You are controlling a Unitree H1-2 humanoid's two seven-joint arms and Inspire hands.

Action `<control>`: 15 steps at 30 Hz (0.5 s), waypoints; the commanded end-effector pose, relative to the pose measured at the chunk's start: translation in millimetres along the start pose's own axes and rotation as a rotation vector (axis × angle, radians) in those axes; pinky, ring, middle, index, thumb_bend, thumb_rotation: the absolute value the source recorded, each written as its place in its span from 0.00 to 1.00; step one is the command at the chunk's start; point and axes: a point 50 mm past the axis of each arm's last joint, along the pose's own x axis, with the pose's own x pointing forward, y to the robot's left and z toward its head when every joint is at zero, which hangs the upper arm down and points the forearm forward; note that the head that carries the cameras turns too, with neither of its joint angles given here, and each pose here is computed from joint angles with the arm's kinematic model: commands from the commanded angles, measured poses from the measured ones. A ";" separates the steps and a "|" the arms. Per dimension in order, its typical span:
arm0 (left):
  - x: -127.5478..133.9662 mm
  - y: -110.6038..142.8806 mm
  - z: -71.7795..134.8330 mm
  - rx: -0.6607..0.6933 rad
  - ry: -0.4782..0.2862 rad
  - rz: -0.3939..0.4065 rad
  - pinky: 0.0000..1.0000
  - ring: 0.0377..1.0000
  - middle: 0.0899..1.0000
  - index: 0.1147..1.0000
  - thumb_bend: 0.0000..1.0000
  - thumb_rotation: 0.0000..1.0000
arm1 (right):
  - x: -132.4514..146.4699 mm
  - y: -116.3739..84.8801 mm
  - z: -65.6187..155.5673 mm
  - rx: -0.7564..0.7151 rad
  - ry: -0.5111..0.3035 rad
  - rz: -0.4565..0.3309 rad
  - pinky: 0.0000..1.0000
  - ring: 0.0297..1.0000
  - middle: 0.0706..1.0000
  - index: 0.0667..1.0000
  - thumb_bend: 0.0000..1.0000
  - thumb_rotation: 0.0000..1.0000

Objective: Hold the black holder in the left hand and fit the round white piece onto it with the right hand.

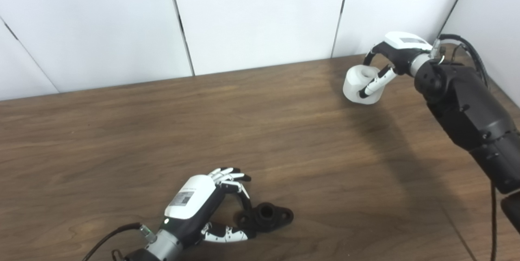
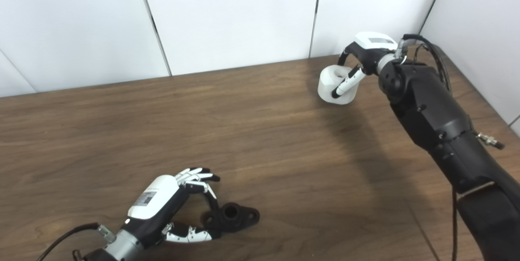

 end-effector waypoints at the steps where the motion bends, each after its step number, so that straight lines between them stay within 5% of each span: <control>1: -6.6 -11.0 -2.6 -0.019 0.030 -0.077 0.92 0.91 0.82 0.42 0.51 0.06 | -3.7 -29.5 -1.2 -0.025 -0.012 -0.090 0.88 0.98 0.90 0.69 0.89 0.35; 15: -6.7 -10.6 -1.8 -0.020 0.033 -0.074 0.92 0.91 0.82 0.42 0.51 0.06 | -3.7 -29.6 -1.4 -0.028 -0.009 -0.089 0.88 0.99 0.91 0.68 0.88 0.35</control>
